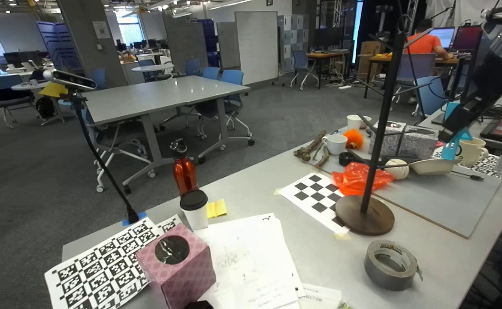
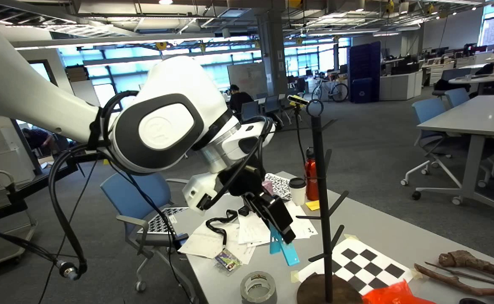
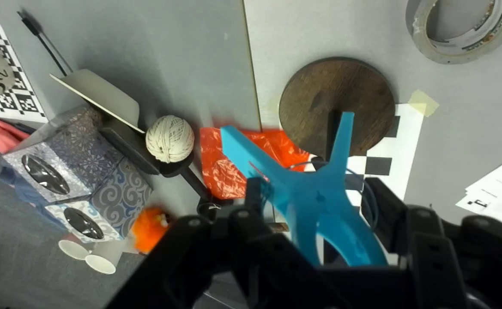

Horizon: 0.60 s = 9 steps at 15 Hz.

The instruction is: Place the peg on the table, hang the gray masking tape on the stand, then put it on the table

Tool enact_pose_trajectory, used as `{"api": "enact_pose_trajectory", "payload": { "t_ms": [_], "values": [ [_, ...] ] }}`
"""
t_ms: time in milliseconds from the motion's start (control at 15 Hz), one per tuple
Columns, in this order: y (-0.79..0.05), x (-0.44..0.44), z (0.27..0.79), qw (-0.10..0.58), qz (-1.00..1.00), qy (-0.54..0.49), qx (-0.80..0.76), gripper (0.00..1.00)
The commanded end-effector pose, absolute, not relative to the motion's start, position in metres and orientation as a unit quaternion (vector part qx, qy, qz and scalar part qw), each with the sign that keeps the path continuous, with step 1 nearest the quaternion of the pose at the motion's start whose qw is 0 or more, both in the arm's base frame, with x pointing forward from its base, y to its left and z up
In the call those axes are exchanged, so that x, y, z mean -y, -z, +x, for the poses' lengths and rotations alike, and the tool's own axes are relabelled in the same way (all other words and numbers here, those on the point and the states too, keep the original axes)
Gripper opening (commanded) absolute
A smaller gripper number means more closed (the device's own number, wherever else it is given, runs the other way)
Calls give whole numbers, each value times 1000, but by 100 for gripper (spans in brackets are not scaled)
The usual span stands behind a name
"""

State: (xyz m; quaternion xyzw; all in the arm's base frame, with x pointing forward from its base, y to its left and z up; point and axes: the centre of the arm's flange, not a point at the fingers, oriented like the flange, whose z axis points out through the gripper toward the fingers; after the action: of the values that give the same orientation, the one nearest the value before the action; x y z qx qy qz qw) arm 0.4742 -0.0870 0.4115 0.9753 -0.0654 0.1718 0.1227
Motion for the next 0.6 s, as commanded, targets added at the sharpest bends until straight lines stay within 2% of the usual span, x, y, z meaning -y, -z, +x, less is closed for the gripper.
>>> {"api": "enact_pose_trajectory", "payload": {
  "t_ms": [0,533],
  "values": [
    [-388,107,459,161,971,-157,86,36],
    [-332,164,461,174,961,-156,151,36]
  ]
}}
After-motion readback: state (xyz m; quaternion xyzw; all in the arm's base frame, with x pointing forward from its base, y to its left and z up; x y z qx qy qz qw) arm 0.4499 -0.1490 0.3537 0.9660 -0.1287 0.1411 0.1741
